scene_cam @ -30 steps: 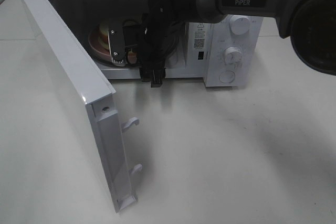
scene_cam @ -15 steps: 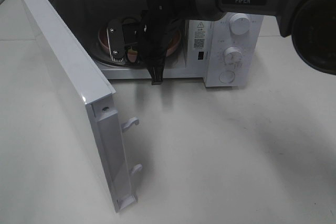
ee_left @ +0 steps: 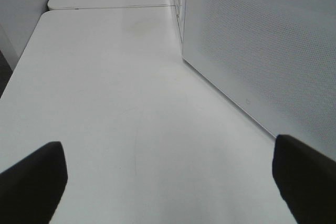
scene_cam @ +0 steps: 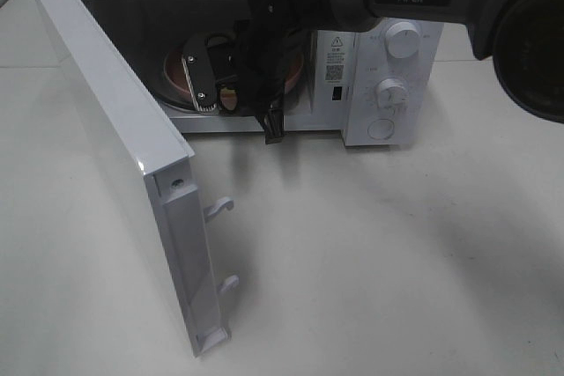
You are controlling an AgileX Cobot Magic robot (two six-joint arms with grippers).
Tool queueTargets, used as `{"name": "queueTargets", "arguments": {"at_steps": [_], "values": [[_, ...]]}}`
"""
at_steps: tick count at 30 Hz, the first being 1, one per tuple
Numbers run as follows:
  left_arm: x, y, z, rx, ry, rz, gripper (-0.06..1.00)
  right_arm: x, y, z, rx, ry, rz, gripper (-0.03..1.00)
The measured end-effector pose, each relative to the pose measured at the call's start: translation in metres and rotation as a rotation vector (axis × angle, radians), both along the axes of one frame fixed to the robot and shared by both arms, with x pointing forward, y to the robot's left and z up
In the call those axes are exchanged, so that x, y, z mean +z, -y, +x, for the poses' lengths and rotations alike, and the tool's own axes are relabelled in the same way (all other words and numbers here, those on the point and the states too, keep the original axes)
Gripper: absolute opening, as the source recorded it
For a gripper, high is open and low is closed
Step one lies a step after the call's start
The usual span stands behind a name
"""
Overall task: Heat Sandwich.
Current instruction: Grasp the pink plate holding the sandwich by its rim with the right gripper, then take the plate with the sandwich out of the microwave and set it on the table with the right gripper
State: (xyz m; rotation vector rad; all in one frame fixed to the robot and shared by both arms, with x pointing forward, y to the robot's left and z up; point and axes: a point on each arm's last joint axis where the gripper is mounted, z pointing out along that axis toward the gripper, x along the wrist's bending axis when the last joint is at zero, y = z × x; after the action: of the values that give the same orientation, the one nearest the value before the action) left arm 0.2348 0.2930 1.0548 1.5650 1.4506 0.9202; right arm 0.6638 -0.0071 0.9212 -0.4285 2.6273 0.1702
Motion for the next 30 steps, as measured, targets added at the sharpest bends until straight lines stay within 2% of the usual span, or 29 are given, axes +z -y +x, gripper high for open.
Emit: {"name": "queueTargets", "arguments": {"at_steps": [16,23,30], "values": [[0.0,0.0,0.0,0.0,0.0,0.0,0.99,0.022,0.005,-0.014,0.133,-0.046,-0.061,0.09],[0.0,0.0,0.0,0.0,0.0,0.0,0.99,0.028,0.02,-0.035,0.228,-0.057,-0.118,0.09],[0.0,0.0,0.0,0.0,0.0,0.0,0.99,0.034,0.031,-0.05,0.27,-0.04,-0.128,0.09]]}}
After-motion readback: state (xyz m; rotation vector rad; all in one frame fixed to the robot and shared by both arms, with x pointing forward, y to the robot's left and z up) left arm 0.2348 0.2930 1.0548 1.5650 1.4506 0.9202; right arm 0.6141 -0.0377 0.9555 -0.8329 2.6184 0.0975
